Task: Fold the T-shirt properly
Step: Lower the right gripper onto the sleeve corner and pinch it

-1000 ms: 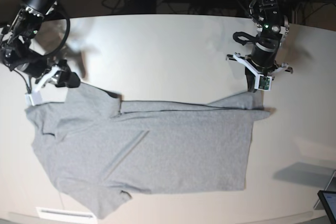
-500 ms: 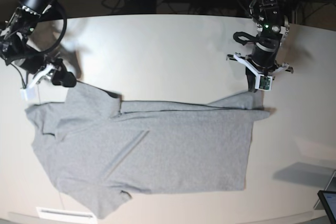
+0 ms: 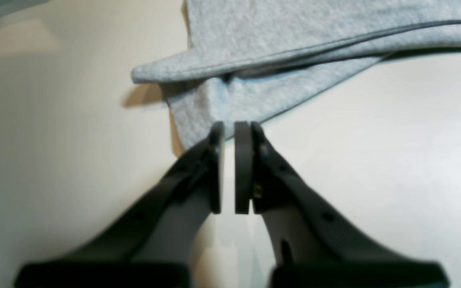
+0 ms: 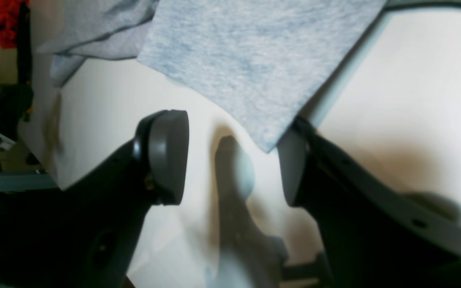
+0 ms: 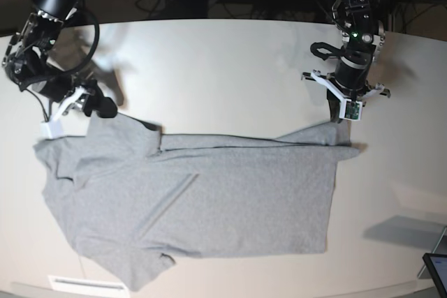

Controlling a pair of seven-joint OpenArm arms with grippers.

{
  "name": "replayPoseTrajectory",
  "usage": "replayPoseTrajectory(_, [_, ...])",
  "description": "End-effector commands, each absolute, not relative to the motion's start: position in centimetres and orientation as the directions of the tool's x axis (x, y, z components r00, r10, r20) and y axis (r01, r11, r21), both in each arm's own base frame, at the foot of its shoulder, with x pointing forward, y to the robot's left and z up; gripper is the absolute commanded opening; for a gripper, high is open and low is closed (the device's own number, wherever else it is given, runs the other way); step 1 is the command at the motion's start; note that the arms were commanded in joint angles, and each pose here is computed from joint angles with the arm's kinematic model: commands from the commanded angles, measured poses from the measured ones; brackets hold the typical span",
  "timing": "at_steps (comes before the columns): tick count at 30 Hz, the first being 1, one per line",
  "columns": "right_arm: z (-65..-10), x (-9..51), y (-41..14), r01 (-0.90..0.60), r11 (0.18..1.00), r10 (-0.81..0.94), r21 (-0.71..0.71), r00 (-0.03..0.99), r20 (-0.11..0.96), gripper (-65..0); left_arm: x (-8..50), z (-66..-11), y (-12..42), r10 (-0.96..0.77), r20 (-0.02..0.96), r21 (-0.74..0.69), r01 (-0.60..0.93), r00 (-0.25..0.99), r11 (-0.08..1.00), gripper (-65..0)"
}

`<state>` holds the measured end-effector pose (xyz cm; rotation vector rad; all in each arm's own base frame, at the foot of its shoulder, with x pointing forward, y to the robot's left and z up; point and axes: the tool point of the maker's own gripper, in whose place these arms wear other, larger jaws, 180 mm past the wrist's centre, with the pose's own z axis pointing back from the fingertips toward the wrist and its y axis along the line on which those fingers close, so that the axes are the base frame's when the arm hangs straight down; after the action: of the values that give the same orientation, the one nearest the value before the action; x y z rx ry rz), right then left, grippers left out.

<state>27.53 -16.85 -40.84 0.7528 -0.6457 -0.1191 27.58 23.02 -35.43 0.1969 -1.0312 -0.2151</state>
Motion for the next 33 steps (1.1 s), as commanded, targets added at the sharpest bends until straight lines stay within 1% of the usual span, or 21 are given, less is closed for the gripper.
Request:
replayPoseTrajectory(1, [-41.1, 27.4, -17.1, -0.122, 0.757, -0.284, 0.642, 0.823, 0.492, -31.0, 28.3, -33.9, 23.1, -0.276, 0.851, 0.273, 0.073, 0.447, 0.959, -61.5])
replayPoseTrajectory(7, [-40.8, 28.0, -17.3, -0.127, 0.759, -0.291, 0.639, 0.811, 0.507, -31.5, 28.2, -33.9, 23.2, -0.276, 0.851, 0.273, 0.072, 0.448, 0.959, -61.5])
replayPoseTrajectory(8, [-40.8, 28.1, -17.3, -0.128, 0.757, -0.293, 0.64, 0.81, 0.508, -32.4, 28.2, -33.9, 23.2, -0.276, 0.851, 0.273, 0.072, 0.448, 0.959, -61.5])
replayPoseTrajectory(12, [-40.4, 28.6, -17.3, -0.136, 0.758, -0.291, 0.637, 0.805, 0.518, -40.8, 28.2, -33.9, 23.2, -0.276, 0.851, 0.273, 0.072, 0.448, 0.959, -61.5])
replayPoseTrajectory(14, [-40.3, 28.8, -17.3, -0.138, 0.758, -0.291, 0.638, 0.803, 0.52, -43.2, 28.2, -33.9, 23.2, -0.276, 0.851, 0.273, 0.072, 0.448, 0.959, -61.5])
replayPoseTrajectory(21, [-39.7, 29.7, -17.4, -0.148, 0.757, -0.3, 0.636, 0.786, 0.54, -44.1, 28.2, -33.9, 23.2, -0.276, 0.851, 0.273, 0.072, 0.448, 0.959, -61.5])
replayPoseTrajectory(22, [-39.7, 29.7, -17.4, -0.148, 0.757, -0.302, 0.636, 0.784, 0.542, -45.6, 28.2, -33.9, 23.2, -0.276, 0.851, 0.273, 0.072, 0.448, 0.959, -61.5])
replayPoseTrajectory(23, [-39.7, 29.7, -17.4, -0.148, 0.757, -0.302, 0.636, 0.784, 0.542, -49.0, 28.2, -34.0, 23.2, -0.275, 0.85, 0.273, 0.072, 0.449, 0.959, -61.5])
replayPoseTrajectory(24, [-39.7, 29.7, -17.4, -0.147, 0.758, -0.301, 0.635, 0.785, 0.542, -54.6, 28.2, -34.0, 23.2, -0.275, 0.85, 0.273, 0.072, 0.449, 0.959, -61.5])
replayPoseTrajectory(25, [-39.7, 29.8, -17.4, -0.148, 0.758, -0.301, 0.635, 0.784, 0.543, -61.7, 28.2, -34.0, 23.2, -0.275, 0.85, 0.273, 0.072, 0.449, 0.959, -61.5])
replayPoseTrajectory(26, [-39.5, 30.0, -17.3, -0.153, 0.758, -0.3, 0.634, 0.781, 0.548, -65.0, 28.2, -34.0, 23.2, -0.275, 0.85, 0.273, 0.072, 0.449, 0.959, -61.5])
replayPoseTrajectory(27, [-39.4, 30.1, -17.6, -0.155, 0.762, -0.297, 0.629, 0.779, 0.552, -65.0, 28.2, -34.0, 23.2, -0.275, 0.85, 0.273, 0.072, 0.449, 0.959, -61.5])
replayPoseTrajectory(28, [-39.3, 30.2, -18.0, -0.155, 0.768, -0.293, 0.622, 0.778, 0.556, -63.4, 28.2, -34.0, 23.2, -0.275, 0.85, 0.272, 0.072, 0.45, 0.96, -61.5])
replayPoseTrajectory(29, [-39.2, 30.3, -18.2, -0.156, 0.771, -0.29, 0.618, 0.777, 0.558, -64.7, 28.2, -34.0, 23.2, -0.275, 0.85, 0.272, 0.072, 0.45, 0.96, -61.5])
replayPoseTrajectory(33, [-38.8, 30.7, -18.8, -0.163, 0.78, -0.278, 0.604, 0.774, 0.569, -65.0, 28.2, -34.0, 23.2, -0.275, 0.85, 0.272, 0.072, 0.45, 0.96, -61.5])
